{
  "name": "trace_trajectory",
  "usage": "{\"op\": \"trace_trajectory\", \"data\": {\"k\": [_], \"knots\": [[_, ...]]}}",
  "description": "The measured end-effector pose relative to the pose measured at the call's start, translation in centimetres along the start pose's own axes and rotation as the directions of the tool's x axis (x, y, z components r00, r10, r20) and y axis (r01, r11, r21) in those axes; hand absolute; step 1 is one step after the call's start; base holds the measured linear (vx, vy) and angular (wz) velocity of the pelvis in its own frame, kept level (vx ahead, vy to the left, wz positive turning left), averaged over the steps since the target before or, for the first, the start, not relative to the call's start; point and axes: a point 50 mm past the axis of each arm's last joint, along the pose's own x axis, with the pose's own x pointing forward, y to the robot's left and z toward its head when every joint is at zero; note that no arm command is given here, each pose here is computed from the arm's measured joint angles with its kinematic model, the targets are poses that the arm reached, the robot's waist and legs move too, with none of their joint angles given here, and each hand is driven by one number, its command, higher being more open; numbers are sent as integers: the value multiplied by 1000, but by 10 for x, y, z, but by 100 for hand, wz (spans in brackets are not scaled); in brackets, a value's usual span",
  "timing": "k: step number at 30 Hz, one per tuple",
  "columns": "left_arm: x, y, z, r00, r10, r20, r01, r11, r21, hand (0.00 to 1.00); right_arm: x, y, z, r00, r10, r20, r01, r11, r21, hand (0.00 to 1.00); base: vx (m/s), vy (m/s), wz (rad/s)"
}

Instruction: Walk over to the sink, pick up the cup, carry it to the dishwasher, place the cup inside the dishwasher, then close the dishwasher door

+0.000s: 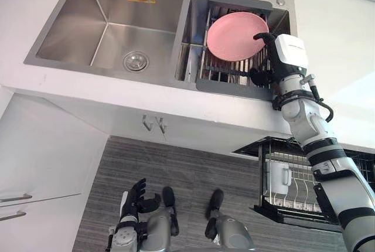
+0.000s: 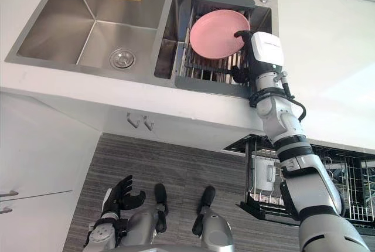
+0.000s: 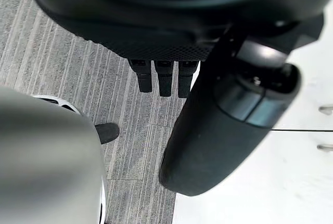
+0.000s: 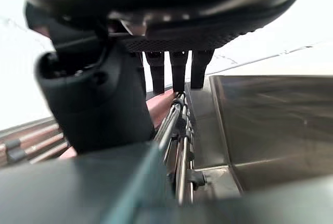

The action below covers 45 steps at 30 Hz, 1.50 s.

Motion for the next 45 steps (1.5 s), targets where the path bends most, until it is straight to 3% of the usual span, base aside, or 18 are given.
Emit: {"op": "trace_trajectory", "data": {"k": [4, 18, 19, 27, 36, 45], "knots": [[3, 0, 4, 1000, 4, 10, -4, 1000, 2, 90, 2, -6, 6, 997, -61, 42, 61, 998, 8, 30, 0, 0, 0], [4, -1, 5, 1000, 4, 11, -4, 1000, 2, 90, 2, -10, 15, 994, -66, 87, 64, 998, 27, 30, 2, 2, 0], [4, -1, 5, 1000, 4, 11, -4, 1000, 1, 90, 0, -11, 16, 993, -70, 94, 68, 997, 28, 90, 51, 23, -2], [4, -4, 5, 1000, -3, 9, 3, 1000, -4, 90, -4, -15, 18, 988, -78, 130, 75, 997, 31, 90, 35, 23, -1], [3, -8, 5, 1000, -20, 10, 20, 1000, -1, 90, -3, -41, 37, 955, -169, 243, 161, 986, 54, 90, 47, 39, 1], [0, -8, 0, 1000, -24, -8, 24, 1000, 5, 90, -13, -31, 32, 962, -143, 232, 133, 989, 57, 90, 15, 24, 0]]}}
